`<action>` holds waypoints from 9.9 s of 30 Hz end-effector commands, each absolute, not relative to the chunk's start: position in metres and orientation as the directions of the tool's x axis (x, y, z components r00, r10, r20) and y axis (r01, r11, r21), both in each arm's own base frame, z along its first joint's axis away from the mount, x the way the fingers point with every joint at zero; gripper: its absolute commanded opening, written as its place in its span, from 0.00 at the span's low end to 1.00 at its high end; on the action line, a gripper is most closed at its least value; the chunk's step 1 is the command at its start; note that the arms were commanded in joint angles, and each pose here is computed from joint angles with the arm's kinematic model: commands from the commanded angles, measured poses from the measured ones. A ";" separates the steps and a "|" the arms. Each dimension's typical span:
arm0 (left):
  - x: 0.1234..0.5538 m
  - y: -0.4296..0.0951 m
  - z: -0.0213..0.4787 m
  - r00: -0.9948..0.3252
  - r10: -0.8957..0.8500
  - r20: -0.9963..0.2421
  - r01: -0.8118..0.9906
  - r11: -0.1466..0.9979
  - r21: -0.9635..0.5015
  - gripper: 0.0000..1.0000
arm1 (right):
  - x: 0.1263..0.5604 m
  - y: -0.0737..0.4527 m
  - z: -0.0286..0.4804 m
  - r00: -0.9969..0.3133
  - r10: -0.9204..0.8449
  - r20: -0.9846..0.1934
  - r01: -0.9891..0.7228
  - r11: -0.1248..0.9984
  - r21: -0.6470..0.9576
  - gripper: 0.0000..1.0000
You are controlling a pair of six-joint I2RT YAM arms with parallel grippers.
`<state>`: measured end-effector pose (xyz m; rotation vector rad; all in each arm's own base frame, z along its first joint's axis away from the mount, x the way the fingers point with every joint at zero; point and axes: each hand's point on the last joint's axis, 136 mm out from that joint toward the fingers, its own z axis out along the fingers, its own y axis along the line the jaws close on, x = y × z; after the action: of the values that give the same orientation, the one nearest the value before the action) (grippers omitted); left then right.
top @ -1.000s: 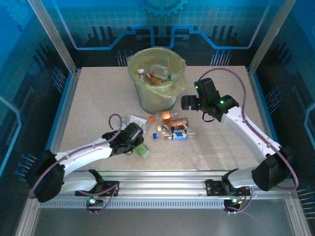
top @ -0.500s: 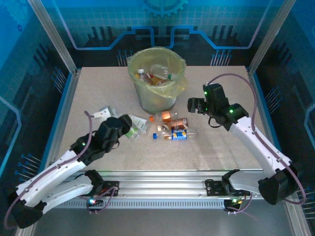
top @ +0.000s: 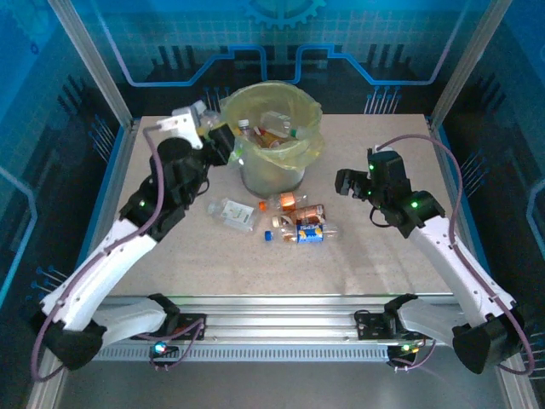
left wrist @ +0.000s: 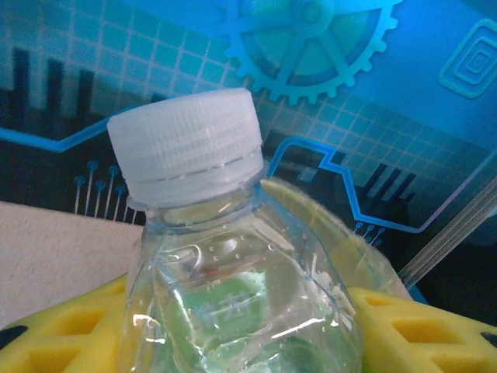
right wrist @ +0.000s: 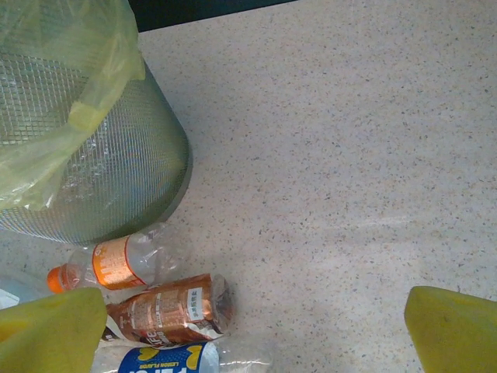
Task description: Put the plastic bottles in the bin
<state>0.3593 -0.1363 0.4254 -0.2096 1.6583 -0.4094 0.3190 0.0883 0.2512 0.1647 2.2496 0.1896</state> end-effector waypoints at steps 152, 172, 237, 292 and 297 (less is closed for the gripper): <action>0.338 -0.119 0.022 -0.364 -0.913 -0.186 -0.867 0.405 -0.289 0.99 | 0.312 0.082 0.218 -0.704 0.186 -0.686 0.092 0.981 0.171 1.00; 0.317 -0.087 0.007 -0.312 -0.929 -0.198 -0.911 0.352 -0.213 0.75 | 0.313 0.081 0.220 -0.703 0.185 -0.687 0.098 0.982 0.164 1.00; 0.523 -0.219 0.376 -0.548 -0.525 -0.651 -0.036 0.793 -0.609 0.64 | 0.292 0.066 0.232 -0.676 0.219 -0.704 0.144 0.976 0.166 1.00; 0.520 -0.227 0.287 -0.686 -0.438 -0.581 -0.123 0.857 -0.500 0.65 | 0.292 0.071 0.224 -0.701 0.213 -0.681 0.133 0.977 0.169 1.00; 0.516 -0.217 0.300 -0.661 -0.438 -0.609 -0.125 0.865 -0.486 0.72 | 0.289 0.073 0.220 -0.718 0.200 -0.667 0.119 0.979 0.165 1.00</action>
<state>0.5264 -0.2202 0.2819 -0.4150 2.2918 -0.5184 0.2951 0.0732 0.2266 0.2211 2.3440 0.1382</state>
